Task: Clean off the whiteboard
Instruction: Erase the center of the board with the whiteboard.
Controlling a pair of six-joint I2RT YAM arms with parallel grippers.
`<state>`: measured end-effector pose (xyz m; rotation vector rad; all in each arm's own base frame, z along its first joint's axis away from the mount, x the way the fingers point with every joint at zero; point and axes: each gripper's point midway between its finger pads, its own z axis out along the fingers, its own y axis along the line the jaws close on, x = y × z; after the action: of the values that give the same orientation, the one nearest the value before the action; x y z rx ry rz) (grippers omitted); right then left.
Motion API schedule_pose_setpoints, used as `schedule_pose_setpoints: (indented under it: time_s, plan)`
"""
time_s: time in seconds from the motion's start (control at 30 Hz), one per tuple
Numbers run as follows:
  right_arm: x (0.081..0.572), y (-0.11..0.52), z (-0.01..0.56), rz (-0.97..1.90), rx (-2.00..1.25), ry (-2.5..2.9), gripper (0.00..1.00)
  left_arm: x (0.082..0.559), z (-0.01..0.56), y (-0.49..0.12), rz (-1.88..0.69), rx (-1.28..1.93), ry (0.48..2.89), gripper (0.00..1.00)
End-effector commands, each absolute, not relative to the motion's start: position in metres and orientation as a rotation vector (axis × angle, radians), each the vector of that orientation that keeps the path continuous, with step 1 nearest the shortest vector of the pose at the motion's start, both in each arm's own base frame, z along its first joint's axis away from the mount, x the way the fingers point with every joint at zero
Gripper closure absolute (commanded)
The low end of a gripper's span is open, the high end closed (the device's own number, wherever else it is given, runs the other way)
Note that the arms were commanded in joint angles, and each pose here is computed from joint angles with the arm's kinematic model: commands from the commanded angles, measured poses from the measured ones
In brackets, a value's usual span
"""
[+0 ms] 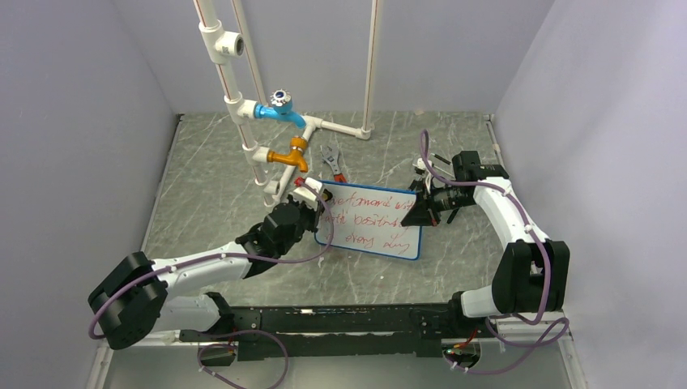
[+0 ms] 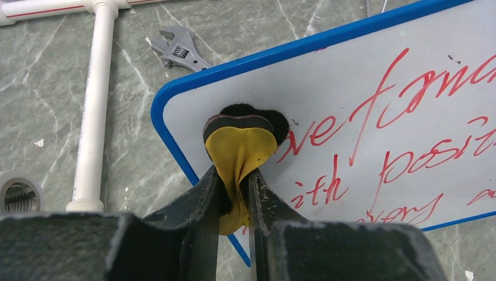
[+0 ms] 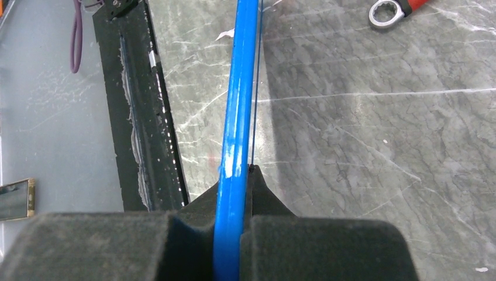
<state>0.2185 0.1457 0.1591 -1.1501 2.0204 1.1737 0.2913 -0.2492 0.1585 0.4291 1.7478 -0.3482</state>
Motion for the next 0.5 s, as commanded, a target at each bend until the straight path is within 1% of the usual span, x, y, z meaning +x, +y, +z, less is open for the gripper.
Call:
schedule_pose_setpoints:
  time_s: [0.0,0.23,0.37,0.47]
  plan:
    - [0.182,0.162,0.169,1.331,-1.219,1.986,1.0,0.306,0.147,-0.212,-0.215,0.285,1.791,1.0]
    - [0.181,0.163,0.17,1.332,-1.228,1.981,1.0,0.291,0.131,-0.213,-0.292,0.282,1.837,1.0]
    - [0.18,0.164,0.169,1.339,-1.234,1.984,1.0,0.28,0.124,-0.234,-0.37,0.342,1.834,1.0]
    - [0.179,0.166,0.168,1.349,-1.241,1.984,1.0,0.274,0.13,-0.261,-0.434,0.39,1.816,1.0]
